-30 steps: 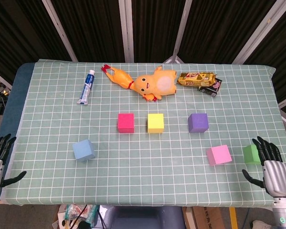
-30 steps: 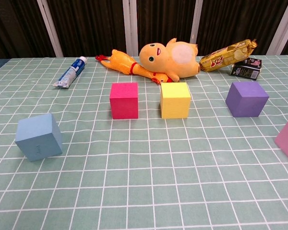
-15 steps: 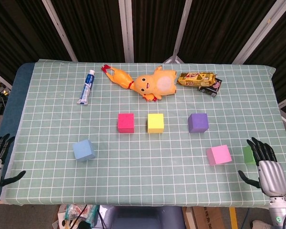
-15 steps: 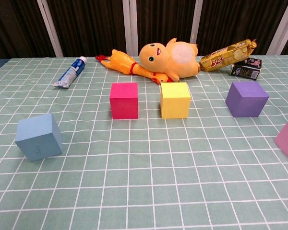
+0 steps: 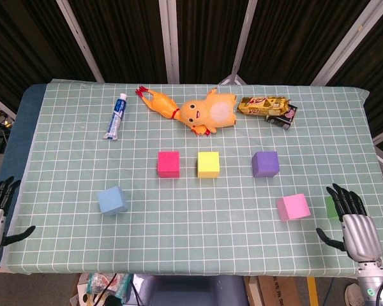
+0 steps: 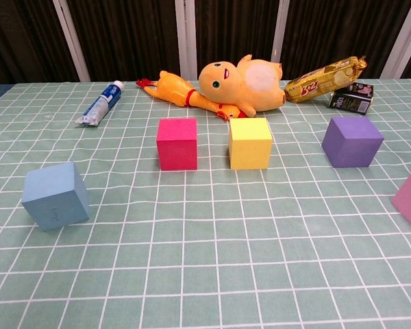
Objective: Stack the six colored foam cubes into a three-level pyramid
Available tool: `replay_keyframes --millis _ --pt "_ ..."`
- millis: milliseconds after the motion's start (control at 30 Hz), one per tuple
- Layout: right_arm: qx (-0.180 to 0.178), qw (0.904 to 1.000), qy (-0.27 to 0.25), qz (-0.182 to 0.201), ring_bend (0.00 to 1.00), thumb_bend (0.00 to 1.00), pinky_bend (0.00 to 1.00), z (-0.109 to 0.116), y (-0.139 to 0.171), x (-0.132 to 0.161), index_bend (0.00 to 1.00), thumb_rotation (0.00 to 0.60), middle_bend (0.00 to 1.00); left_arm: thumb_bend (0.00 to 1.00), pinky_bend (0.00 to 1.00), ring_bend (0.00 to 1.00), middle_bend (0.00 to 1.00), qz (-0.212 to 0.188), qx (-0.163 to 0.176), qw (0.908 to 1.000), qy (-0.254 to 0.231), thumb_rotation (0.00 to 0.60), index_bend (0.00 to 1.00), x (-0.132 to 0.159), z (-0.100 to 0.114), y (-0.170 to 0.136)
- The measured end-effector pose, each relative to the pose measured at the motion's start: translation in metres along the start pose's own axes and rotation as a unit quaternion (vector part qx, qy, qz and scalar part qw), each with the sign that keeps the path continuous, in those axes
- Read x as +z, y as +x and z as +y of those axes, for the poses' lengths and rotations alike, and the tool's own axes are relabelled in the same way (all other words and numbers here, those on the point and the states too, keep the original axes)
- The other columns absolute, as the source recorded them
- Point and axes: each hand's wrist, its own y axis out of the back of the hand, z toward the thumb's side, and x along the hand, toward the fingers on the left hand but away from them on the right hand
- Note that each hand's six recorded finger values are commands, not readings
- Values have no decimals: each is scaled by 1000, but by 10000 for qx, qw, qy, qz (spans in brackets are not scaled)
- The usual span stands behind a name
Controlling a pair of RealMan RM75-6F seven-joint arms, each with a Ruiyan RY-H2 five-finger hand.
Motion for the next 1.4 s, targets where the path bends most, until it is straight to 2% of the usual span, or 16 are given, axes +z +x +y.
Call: replay_keyframes --millis 300,500,867,1100,1400 --pt "-133 9996 191 142 0 273 0 0 -2 3 0 600 0 48 18 0 12 85 -105 9998 -159 600 0 19 1 16" --pt "-69 9999 117 43 0 274 0 -3 -5 1 0 600 0 63 18 0 59 -80 -233 9996 -150 600 0 57 6 52" --pt "-65 10000 -8 -18 0 273 0 -2 -7 0 0 600 0 71 18 0 85 -512 -660 9965 101 600 0 139 5 118" --pt "-49 9999 -104 -41 0 274 0 -1 -7 -1 0 600 0 79 35 1 166 -620 -958 9934 129 600 0 186 -5 149" --pt "-24 9997 -216 -87 0 274 0 0 -7 -3 0 600 0 100 38 1 188 -567 -1342 9888 340 600 0 240 -26 193"
